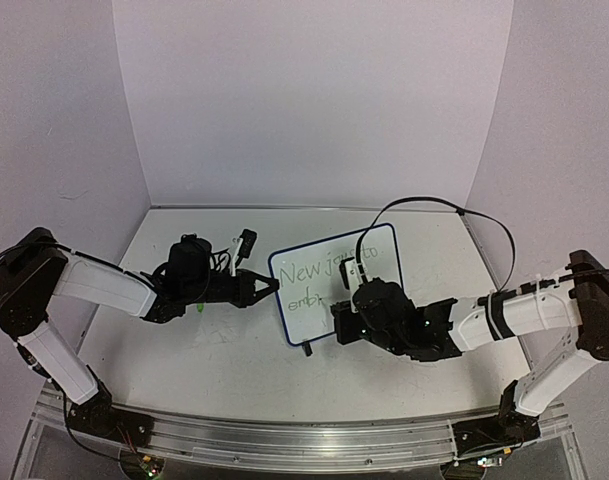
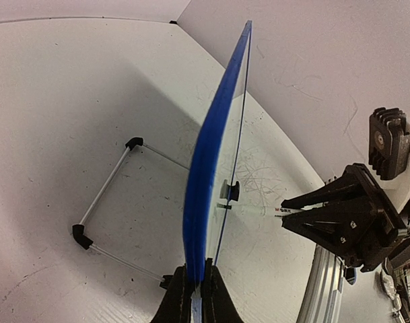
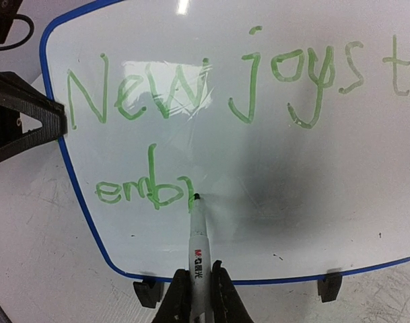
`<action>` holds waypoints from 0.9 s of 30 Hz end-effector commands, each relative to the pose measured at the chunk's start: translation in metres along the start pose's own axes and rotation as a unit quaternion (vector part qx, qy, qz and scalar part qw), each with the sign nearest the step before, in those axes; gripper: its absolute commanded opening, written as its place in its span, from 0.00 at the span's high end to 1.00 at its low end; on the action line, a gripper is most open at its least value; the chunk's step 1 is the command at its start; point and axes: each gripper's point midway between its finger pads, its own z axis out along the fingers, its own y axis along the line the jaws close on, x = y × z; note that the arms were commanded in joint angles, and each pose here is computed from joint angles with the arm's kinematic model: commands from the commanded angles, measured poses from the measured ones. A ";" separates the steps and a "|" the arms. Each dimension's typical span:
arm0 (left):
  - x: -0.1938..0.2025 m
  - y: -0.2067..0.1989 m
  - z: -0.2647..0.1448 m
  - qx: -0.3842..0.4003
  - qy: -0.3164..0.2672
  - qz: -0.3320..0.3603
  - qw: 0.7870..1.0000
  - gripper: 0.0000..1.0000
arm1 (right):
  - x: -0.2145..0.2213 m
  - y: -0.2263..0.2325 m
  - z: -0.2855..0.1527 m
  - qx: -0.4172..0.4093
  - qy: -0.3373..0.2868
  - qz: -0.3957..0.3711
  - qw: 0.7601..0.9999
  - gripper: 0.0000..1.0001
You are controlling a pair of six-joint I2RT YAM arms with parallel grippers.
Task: Write a sentence on the whiteboard
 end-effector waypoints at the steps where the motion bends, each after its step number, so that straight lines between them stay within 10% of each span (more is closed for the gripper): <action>1: 0.002 -0.002 -0.002 -0.004 0.011 0.004 1.000 1.00 | -0.026 -0.010 0.001 0.031 -0.040 0.023 0.998 1.00; 27: 0.003 -0.001 -0.003 -0.006 0.011 0.003 1.000 1.00 | -0.020 -0.016 -0.006 -0.004 -0.028 0.044 0.999 1.00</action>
